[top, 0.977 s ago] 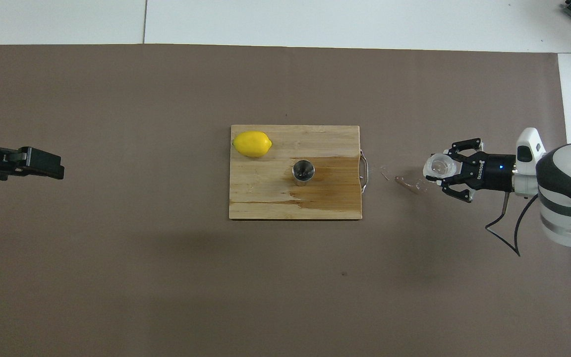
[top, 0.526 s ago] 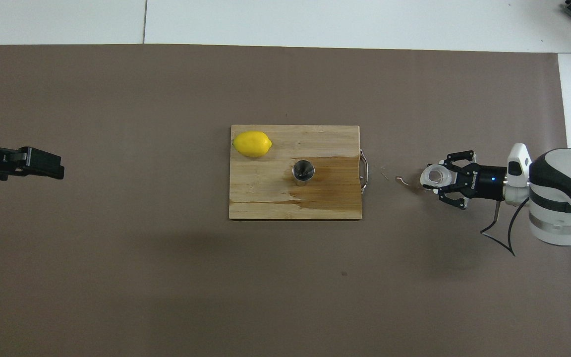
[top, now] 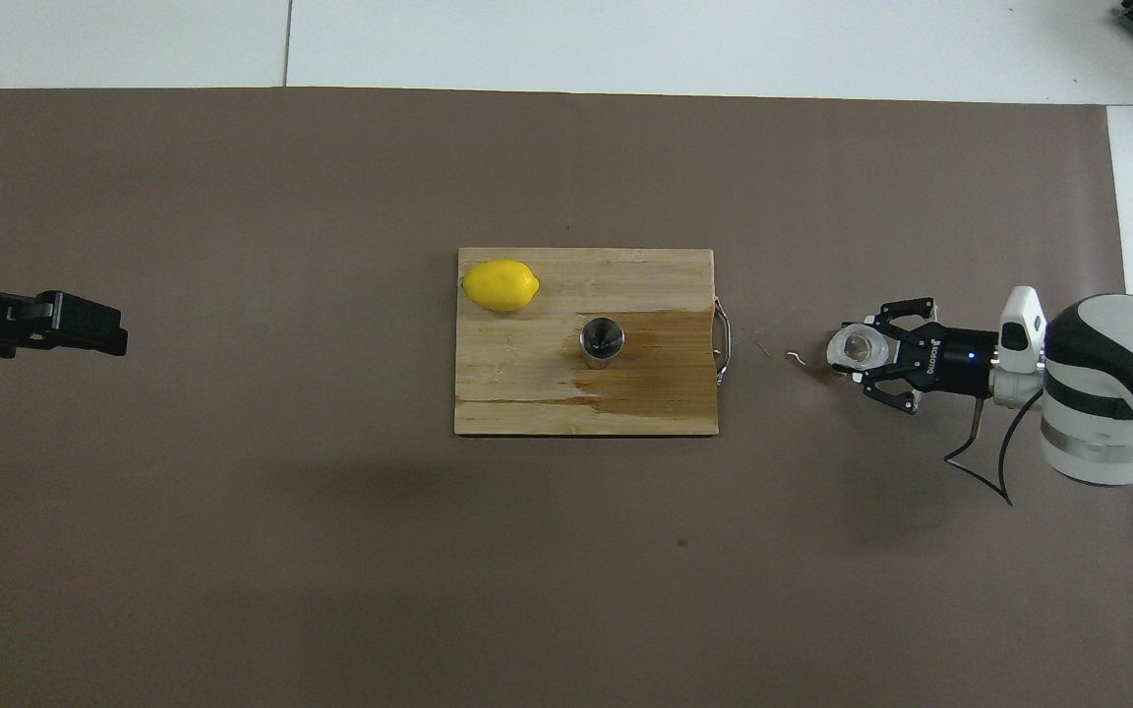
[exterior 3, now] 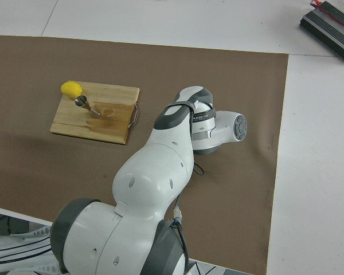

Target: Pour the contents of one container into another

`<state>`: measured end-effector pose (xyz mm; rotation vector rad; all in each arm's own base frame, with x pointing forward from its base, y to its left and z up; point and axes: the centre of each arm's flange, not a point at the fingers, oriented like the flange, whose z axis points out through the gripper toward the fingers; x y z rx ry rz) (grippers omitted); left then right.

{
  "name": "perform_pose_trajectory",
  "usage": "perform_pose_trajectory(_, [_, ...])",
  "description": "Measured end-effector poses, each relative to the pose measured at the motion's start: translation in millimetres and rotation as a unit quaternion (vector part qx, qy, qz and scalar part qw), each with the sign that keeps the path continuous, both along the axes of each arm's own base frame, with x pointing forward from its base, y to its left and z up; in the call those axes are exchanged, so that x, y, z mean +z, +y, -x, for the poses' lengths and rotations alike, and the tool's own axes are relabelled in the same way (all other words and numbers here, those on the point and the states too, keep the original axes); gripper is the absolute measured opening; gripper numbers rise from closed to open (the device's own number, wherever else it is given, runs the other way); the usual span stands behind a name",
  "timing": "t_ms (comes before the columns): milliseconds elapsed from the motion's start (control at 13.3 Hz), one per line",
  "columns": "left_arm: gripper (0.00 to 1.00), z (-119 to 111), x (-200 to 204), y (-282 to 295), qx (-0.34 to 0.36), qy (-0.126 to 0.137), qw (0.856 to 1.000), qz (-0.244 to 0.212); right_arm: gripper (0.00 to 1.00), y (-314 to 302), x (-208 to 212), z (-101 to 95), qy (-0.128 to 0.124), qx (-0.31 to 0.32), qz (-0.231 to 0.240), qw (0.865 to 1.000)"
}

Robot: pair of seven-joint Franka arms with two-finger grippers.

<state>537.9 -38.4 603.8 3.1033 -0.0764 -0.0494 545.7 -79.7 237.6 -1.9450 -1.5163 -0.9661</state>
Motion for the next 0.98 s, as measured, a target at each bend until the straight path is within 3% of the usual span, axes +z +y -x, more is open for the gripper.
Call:
perform_pose_trajectory(225, [1.0,0,0,0,0.0,0.0,1.0,0.0,0.96,-4,6,-4.5,-0.007,-0.002,0.003,1.0])
perform_pose_trajectory(301, [1.0,0,0,0,0.0,0.0,1.0,0.0,1.0,-5,13,-7.1,-0.011,-0.001,0.007,1.0])
perform_pose_trajectory(451, [1.0,0,0,0,0.0,0.0,1.0,0.0,1.0,-10,42,-11.1,0.006,-0.002,0.033,0.999])
perform_pose_trajectory(676, [1.0,0,0,0,0.0,0.0,1.0,0.0,1.0,-12,107,-9.6,0.052,-0.033,0.08,0.995])
perform_pose_trajectory(977, [1.0,0,0,0,0.0,0.0,1.0,0.0,1.0,-9,138,-1.7,0.141,-0.106,0.117,0.977])
